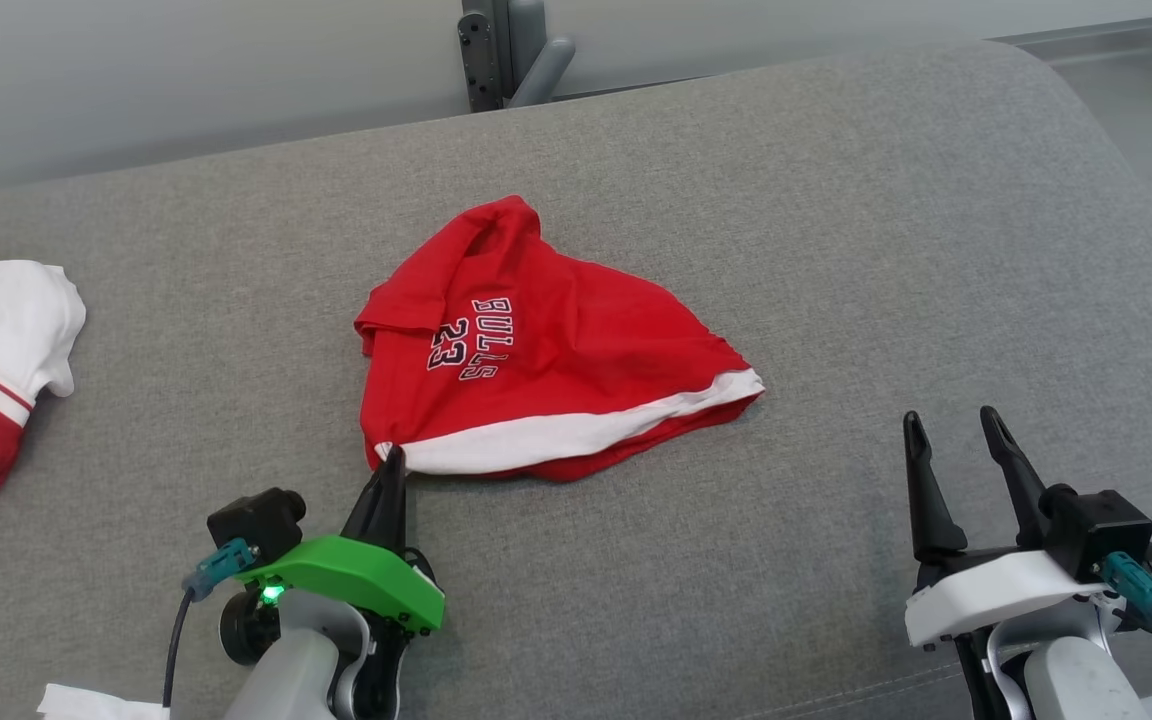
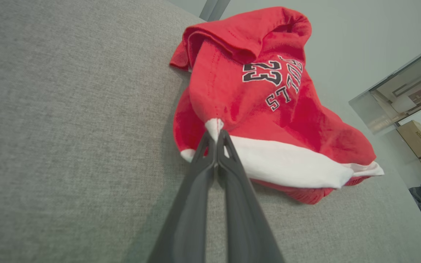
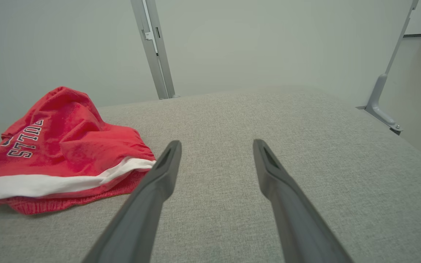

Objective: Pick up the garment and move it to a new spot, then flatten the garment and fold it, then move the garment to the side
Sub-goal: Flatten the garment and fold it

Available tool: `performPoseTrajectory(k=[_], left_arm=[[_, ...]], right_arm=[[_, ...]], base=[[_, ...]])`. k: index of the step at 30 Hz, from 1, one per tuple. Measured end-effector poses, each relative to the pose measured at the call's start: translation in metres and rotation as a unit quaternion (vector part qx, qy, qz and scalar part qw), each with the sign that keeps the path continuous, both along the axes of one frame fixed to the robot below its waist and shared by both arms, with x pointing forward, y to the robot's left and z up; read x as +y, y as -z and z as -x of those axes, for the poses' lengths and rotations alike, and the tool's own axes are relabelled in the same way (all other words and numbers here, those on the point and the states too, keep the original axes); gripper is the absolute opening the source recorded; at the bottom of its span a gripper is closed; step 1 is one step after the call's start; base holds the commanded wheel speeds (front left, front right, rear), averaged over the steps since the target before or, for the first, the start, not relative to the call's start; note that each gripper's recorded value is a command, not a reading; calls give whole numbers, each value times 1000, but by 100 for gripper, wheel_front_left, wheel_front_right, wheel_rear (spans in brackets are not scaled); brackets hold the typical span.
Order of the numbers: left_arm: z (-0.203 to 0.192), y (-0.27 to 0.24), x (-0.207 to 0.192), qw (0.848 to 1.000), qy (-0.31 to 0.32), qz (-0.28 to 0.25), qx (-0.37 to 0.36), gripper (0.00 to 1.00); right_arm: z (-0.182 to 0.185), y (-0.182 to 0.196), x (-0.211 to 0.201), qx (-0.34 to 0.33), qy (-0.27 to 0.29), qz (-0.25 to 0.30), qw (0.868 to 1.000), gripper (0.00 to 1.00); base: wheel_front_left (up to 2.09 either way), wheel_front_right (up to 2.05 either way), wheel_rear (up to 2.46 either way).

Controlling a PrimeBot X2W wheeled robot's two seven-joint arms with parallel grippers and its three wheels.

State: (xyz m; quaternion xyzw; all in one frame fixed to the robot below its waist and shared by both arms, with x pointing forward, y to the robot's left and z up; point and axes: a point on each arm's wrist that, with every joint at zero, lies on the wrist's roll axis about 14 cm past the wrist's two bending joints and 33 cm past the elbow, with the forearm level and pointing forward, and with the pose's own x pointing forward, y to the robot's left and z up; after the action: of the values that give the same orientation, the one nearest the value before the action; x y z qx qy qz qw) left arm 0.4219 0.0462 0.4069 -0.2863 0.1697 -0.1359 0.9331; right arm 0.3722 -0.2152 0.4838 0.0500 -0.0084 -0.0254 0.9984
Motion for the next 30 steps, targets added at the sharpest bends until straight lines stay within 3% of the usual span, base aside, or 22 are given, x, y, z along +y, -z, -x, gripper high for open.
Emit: performPoseTrajectory(k=[9,13,25,30], left_arm=[[-6,-27,30,997,-48,5,-52,0],[0,-28,48,996,-68,-16,-60,0],[18,-10,94,990,-130,-54,-32,0],[25,-3,105,987,-145,-60,-19,0]], right_arm=[[-2,19,17,27,-20,-32,999,100],[-7,26,35,37,-45,-54,997,100],[-24,38,117,69,-164,-89,980,100],[-20,43,127,79,-192,-84,975,100]], base=[[0,0,0],[0,0,0],[0,0,0],[0,0,0]])
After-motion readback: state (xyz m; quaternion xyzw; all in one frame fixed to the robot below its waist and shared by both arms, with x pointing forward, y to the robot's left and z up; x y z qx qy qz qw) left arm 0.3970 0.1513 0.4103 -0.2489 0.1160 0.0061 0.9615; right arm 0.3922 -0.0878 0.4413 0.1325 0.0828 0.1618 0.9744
